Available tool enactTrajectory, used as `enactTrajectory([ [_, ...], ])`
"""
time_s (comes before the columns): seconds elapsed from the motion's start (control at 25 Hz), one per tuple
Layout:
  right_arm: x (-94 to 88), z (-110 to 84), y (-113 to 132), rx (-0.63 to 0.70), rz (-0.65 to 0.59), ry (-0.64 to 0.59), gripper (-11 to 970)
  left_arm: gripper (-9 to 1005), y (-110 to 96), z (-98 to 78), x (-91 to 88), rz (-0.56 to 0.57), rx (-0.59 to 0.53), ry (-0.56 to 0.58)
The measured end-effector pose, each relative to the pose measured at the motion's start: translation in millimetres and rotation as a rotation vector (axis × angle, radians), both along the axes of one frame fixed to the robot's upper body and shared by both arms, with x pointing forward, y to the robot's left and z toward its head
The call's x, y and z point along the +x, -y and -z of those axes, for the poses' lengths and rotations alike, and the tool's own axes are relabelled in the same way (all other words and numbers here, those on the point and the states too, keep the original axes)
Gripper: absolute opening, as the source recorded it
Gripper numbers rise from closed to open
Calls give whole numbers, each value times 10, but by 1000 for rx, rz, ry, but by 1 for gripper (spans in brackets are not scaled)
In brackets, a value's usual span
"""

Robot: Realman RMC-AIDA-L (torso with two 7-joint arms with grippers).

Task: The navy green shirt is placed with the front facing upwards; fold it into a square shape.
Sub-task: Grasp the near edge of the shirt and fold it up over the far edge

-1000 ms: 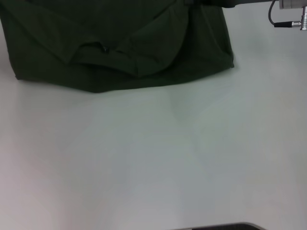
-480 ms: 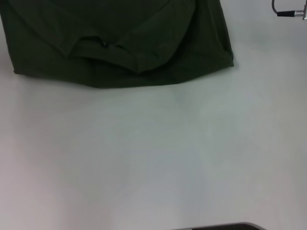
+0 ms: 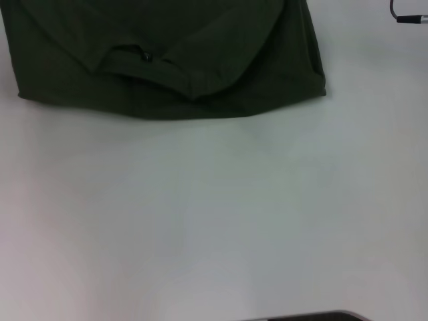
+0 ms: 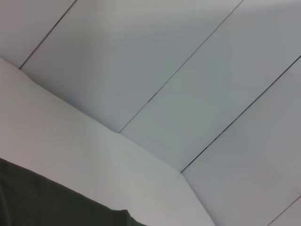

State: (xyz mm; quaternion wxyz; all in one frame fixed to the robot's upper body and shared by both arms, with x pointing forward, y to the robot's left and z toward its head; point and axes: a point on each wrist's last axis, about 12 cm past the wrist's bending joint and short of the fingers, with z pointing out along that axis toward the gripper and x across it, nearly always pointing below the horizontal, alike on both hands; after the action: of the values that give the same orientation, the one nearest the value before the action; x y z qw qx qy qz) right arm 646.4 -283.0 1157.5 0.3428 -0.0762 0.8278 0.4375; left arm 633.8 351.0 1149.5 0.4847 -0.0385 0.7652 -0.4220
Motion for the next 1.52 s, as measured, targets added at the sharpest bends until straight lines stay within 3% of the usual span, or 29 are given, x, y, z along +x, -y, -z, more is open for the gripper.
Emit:
enactTrajectory([
  [0.8,9,110,-24,-14,37,-16,16,33,121,99,11,-5,-18,-25],
  [1.04,63,142,-64,-22,80,-17,19,34,199,237,7,-110,-61,-30],
  [1.36,142,158,-150,-34,130,-2,213,225,210,306,12,-148,-54,-45],
  [1.52,157,141,-119,-14,159,14,360,409,155,307,6,-191,-74,-31],
])
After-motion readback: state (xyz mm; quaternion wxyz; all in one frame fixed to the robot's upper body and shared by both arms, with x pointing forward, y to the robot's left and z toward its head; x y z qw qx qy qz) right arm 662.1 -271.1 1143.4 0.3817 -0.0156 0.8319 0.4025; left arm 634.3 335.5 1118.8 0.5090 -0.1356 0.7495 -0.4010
